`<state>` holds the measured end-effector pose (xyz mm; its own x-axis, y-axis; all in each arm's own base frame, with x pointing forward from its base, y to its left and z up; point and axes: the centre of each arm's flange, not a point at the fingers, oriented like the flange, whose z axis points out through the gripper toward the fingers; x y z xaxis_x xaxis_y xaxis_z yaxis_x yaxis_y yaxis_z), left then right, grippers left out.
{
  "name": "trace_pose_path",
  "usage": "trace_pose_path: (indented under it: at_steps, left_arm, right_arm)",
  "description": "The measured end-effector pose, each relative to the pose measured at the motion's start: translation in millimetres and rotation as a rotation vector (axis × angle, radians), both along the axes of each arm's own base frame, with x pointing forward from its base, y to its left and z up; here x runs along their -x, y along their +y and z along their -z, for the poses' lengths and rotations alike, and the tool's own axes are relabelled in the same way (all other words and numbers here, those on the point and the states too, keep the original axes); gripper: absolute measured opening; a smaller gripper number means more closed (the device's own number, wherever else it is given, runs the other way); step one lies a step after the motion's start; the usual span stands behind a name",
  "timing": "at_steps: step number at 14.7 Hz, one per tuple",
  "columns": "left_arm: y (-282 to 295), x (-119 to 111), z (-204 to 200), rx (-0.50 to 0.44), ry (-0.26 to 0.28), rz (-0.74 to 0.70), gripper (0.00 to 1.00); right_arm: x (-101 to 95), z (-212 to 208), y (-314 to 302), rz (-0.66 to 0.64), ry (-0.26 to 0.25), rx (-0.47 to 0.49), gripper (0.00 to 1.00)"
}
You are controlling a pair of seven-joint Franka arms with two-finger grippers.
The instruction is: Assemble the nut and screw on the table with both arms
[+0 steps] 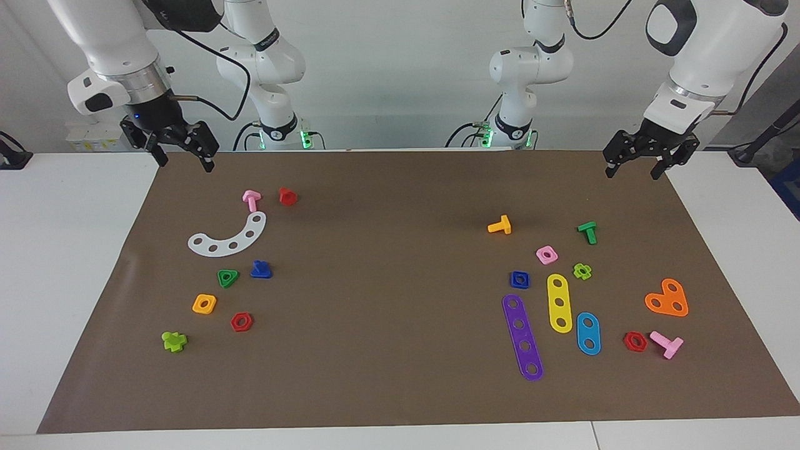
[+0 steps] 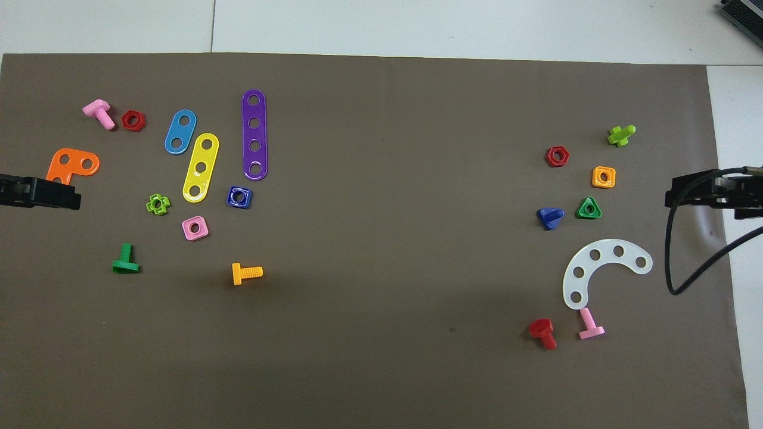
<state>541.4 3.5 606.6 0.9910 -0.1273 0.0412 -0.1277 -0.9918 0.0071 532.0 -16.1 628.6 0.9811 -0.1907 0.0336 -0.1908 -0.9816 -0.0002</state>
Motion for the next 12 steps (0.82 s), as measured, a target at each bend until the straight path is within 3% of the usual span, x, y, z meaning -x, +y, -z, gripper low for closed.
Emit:
trace_pose_path:
  at_steps: [8,12]
  left_arm:
    - [0,0,0,0.0,0.0,0.0,1.0]
    - [0,0,0,0.0,0.0,0.0,1.0]
  right_arm:
    - [0.9,15,2,-0.01,0.026,-0.001,1.0]
    - [-8.2,81,12,-0.118,-0.019,0.001,1.0]
